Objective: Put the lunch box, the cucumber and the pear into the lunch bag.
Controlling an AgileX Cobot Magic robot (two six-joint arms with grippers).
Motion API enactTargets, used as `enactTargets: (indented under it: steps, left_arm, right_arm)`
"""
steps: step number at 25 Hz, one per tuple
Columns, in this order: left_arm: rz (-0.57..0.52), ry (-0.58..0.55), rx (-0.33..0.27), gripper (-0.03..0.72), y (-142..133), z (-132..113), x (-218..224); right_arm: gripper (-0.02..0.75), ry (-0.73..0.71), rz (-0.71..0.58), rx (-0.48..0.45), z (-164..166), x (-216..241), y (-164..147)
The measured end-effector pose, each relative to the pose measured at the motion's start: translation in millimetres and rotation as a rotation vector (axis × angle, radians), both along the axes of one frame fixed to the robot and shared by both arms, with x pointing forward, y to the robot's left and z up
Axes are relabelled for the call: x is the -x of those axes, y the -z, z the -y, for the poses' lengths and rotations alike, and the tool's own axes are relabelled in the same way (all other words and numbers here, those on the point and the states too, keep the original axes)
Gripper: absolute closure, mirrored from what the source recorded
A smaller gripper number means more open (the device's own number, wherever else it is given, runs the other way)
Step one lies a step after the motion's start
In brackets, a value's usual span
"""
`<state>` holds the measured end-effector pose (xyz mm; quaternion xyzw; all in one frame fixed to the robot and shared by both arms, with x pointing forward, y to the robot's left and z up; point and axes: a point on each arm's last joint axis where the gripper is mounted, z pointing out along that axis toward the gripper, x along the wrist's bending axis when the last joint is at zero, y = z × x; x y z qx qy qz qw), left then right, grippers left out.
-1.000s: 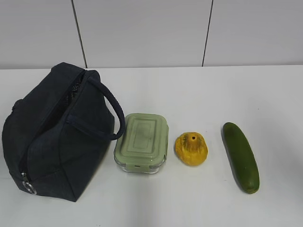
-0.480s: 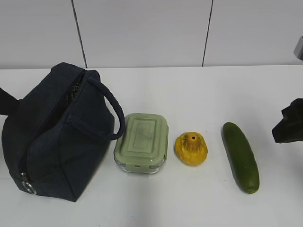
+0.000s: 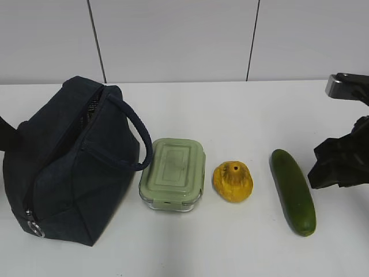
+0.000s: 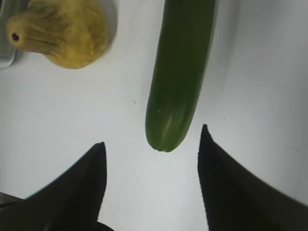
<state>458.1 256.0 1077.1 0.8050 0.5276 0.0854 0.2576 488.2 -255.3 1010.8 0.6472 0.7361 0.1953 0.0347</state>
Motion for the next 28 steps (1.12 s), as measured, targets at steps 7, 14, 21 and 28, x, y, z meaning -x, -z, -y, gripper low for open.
enactTargets:
  steps: [7, 14, 21, 28]
  left_arm:
    - [-0.074, 0.003, -0.007, 0.324, 17, 1, -12]
    - [-0.085, -0.002, -0.011, 0.342, 23, 1, -18]
    - [-0.081, -0.003, -0.011, 0.359, 22, 1, -18]
    - [-0.071, -0.007, -0.011, 0.363, 22, 1, -19]
  right_arm:
    - [0.243, 0.018, 0.021, -0.007, -1, -7, 5]
    - [0.241, 0.016, -0.003, -0.018, -3, -15, 15]
    - [0.158, 0.021, -0.056, -0.012, -4, -30, 37]
    - [0.118, 0.023, -0.115, -0.003, -4, -39, 60]
